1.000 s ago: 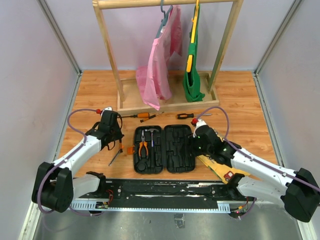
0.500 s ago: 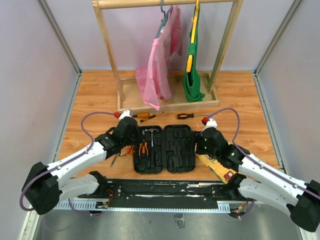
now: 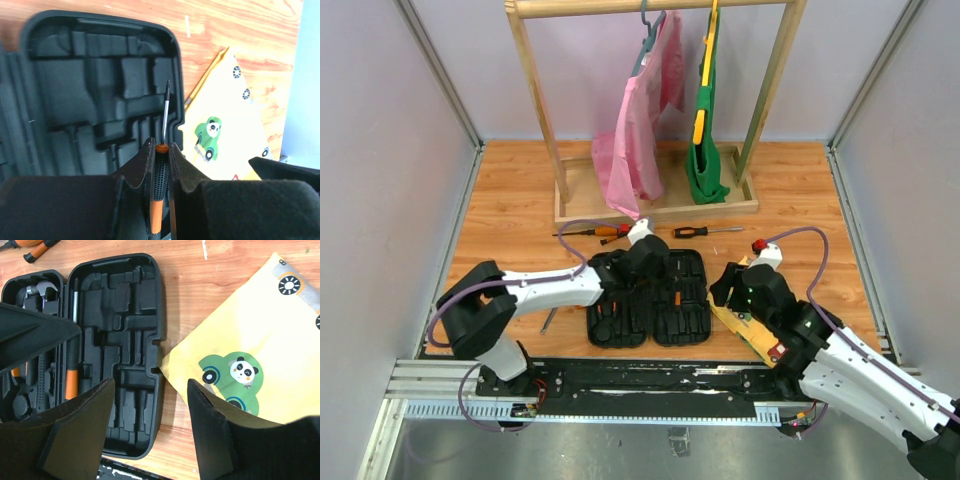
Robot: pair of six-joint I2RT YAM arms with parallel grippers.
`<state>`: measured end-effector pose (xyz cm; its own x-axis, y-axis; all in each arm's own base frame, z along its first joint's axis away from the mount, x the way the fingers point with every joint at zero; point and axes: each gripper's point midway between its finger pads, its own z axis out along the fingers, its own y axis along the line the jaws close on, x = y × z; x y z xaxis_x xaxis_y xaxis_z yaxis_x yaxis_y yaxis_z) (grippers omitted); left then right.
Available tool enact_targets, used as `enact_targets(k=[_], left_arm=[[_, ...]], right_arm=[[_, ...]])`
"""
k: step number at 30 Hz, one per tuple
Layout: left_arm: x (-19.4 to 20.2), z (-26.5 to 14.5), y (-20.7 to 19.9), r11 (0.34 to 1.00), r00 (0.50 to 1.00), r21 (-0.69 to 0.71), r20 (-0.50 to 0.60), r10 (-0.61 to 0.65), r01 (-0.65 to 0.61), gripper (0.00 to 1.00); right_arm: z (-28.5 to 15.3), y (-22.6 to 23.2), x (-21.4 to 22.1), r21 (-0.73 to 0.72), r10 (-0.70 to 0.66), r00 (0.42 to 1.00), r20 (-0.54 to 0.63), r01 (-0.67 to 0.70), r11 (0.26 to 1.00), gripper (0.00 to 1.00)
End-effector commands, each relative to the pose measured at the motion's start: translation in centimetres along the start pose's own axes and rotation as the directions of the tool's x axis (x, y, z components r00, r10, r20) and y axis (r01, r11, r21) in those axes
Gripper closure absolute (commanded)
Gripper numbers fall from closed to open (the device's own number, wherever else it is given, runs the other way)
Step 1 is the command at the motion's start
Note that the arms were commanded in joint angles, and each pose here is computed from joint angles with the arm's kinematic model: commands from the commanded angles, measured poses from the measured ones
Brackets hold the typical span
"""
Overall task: Sort the tools into containers
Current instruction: Place the screwdriver in the storage box.
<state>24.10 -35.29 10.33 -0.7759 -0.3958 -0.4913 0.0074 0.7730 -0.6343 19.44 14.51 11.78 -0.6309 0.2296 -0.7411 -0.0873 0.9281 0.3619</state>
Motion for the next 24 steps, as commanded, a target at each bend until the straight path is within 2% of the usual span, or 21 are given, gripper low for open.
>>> enact_targets(k=[1,9,24], left_arm=[[0.3,1.7,-3.2,0.998,0.999,0.053,0.024,-0.033,0.032,1.0],[3.3,3.0,-2.7,1.0,1.0,-0.016,-0.007,0.007,-0.007,1.0],[6.3,2.1,-0.6,0.995,1.0,-0.096,0.008,0.009,-0.008,0.97]], right_arm=[[-0.3,-2.4,0.4,0.09,0.006,1.0,0.007,-0.007,0.996,0.39],[-0.6,-2.6,0.4,0.087,0.003,1.0,0.004,-0.004,0.996,0.39],[-0.4,-2.6,1.0,0.081,0.006,1.0,-0.014,-0.005,0.997,0.38]])
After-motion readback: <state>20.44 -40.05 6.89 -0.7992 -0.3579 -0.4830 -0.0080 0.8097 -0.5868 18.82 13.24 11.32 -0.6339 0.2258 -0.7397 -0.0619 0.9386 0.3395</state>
